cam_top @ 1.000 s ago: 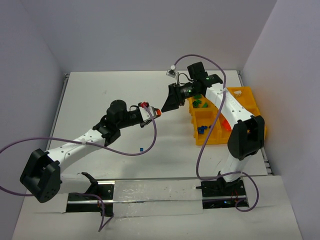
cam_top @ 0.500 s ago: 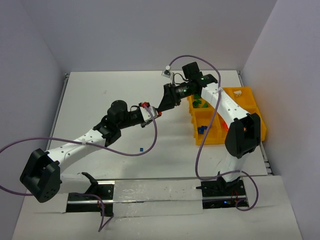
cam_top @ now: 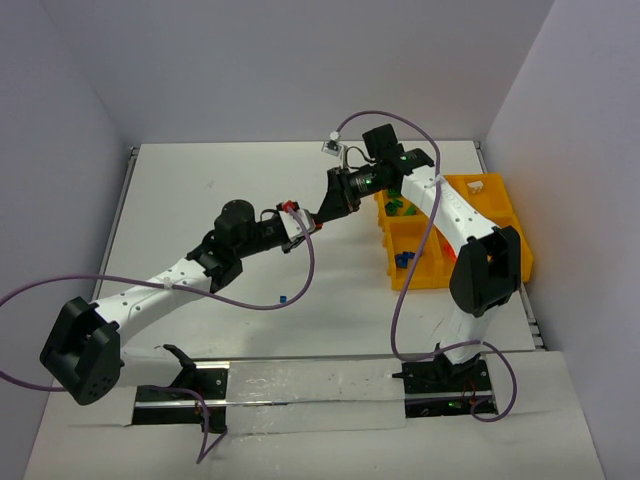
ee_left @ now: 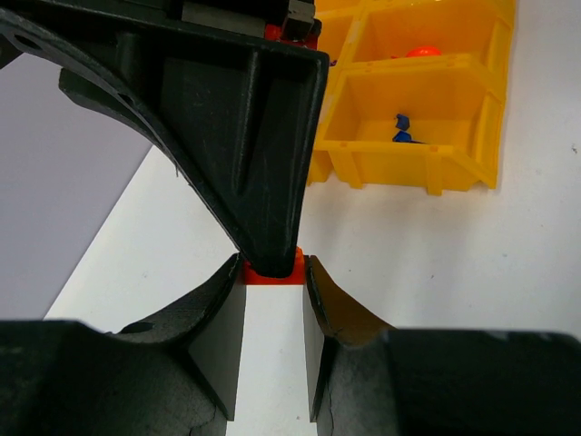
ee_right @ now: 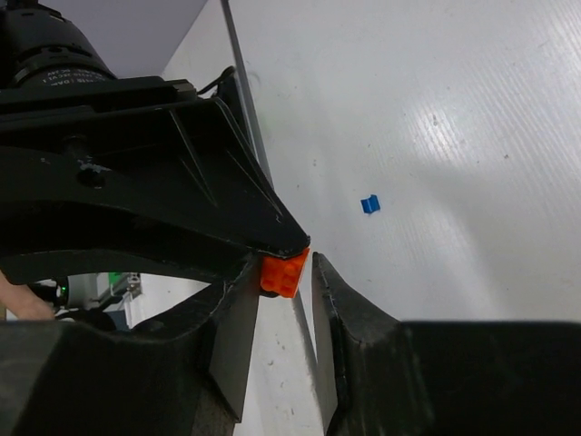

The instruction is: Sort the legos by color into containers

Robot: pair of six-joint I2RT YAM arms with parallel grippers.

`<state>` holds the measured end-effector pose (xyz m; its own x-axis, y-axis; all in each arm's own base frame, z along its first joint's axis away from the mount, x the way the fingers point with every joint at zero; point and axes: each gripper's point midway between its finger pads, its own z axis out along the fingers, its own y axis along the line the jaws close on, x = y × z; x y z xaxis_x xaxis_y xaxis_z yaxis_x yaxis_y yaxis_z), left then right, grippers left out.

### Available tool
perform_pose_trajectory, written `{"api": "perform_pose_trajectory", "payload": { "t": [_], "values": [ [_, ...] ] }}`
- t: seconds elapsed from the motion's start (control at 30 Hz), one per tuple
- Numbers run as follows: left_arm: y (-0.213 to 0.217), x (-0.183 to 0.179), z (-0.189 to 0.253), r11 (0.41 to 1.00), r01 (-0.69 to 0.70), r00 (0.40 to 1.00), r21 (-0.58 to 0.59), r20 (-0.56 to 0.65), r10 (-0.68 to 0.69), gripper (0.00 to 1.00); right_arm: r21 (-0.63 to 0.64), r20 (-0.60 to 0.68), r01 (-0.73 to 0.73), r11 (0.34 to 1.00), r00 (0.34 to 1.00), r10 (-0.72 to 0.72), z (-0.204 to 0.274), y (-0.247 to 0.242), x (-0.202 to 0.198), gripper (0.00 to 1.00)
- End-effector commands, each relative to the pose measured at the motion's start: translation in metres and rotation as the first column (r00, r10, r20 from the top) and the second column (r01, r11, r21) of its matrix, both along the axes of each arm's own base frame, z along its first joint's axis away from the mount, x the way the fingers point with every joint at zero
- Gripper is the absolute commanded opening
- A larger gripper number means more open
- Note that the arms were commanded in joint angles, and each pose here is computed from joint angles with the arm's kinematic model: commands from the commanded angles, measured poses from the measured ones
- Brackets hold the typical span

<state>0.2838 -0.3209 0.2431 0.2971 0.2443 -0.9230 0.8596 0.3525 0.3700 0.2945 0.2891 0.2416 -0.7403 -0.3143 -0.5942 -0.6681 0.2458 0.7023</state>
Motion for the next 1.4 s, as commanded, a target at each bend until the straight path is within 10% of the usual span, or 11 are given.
{"api": "perform_pose_trajectory", "payload": {
  "t": [0.0,0.17,0.37,0.67,1.1,1.37],
  "values": [
    [-0.006,0.008,0.042,0.997,-0.015,0.997,-0.078,0.079,0.021,0.02,0.019,0.065,-0.015,1.0,0.998,0.014,0.014,0.006,0.003,0.4],
    [-0.007,0.011,0.042,0.996,-0.032,0.996,-0.078,0.079,0.038,0.02,0.008,0.062,-0.002,1.0,0.998,0.002,0.014,0.008,0.003,0.52],
    [-0.009,0.011,0.043,0.996,-0.041,0.996,-0.079,0.074,0.047,0.06,-0.005,0.07,0.014,1.0,0.997,-0.013,0.012,0.008,0.006,0.08],
    [0.009,0.022,0.039,0.985,-0.156,0.987,-0.079,0.013,0.158,0.99,-0.101,0.129,0.104,0.989,0.987,-0.091,0.0,-0.039,0.02,0.0],
    [0.053,0.009,-0.034,0.953,-0.24,0.897,0.186,-0.333,0.291,0.99,-0.468,0.331,0.548,0.694,0.836,-0.437,-0.048,-0.285,0.014,0.0],
    [0.065,0.018,-0.069,0.924,-0.229,0.853,0.306,-0.395,0.342,0.99,-0.619,0.374,0.598,0.51,0.794,-0.479,-0.082,-0.338,0.018,0.07]
  ]
}}
